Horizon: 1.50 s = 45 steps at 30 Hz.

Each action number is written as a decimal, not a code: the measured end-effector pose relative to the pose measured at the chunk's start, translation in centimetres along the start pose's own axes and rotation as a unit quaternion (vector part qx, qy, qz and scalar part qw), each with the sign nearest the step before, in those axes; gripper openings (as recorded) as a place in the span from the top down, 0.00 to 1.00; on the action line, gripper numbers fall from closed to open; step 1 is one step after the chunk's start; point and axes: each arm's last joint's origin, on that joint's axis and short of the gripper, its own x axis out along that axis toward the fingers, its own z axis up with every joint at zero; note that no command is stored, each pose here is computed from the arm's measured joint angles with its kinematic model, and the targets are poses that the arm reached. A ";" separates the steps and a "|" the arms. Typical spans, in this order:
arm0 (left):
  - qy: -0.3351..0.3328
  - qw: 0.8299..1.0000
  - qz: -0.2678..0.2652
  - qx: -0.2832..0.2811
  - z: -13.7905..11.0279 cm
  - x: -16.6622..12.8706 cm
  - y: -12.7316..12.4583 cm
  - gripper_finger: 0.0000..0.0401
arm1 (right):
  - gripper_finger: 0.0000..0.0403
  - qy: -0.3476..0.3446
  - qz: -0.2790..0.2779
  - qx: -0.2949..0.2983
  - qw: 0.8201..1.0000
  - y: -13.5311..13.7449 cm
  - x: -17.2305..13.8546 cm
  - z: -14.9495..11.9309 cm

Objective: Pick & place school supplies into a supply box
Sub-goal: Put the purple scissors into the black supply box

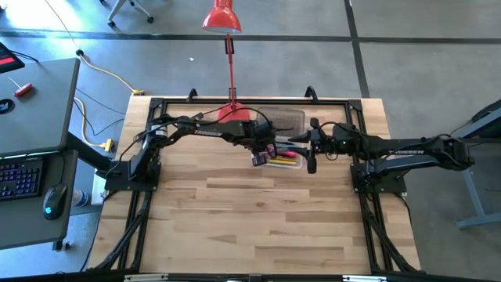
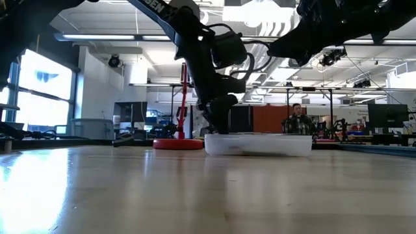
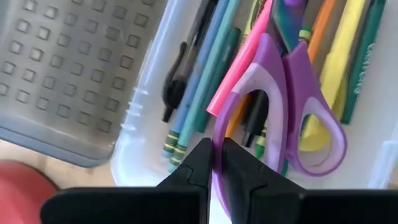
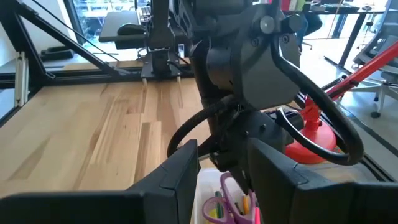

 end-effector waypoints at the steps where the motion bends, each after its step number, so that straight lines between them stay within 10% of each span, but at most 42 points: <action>1: 0.001 1.000 -0.001 -0.007 0.0 0.0 0.0 0.85 | 0.70 0.000 0.000 0.000 1.000 0.0 0.0 0.0; 18: -0.003 0.998 0.000 -0.057 0.1 0.0 0.0 0.70 | 0.70 0.000 0.002 0.000 1.000 0.0 0.0 0.0; 27: -0.135 0.990 -0.042 0.005 3.3 -1.6 -2.3 0.72 | 0.70 0.001 -0.007 0.025 1.000 0.0 0.0 0.0; 40: -0.164 0.986 0.018 0.001 3.5 1.7 -3.9 0.74 | 0.70 0.007 -0.243 0.020 0.970 -1.3 -1.4 0.0; 45: -0.126 0.987 0.095 -0.007 2.7 2.4 -3.7 0.74 | 0.70 0.051 -0.210 0.045 0.975 -1.0 -3.1 -0.6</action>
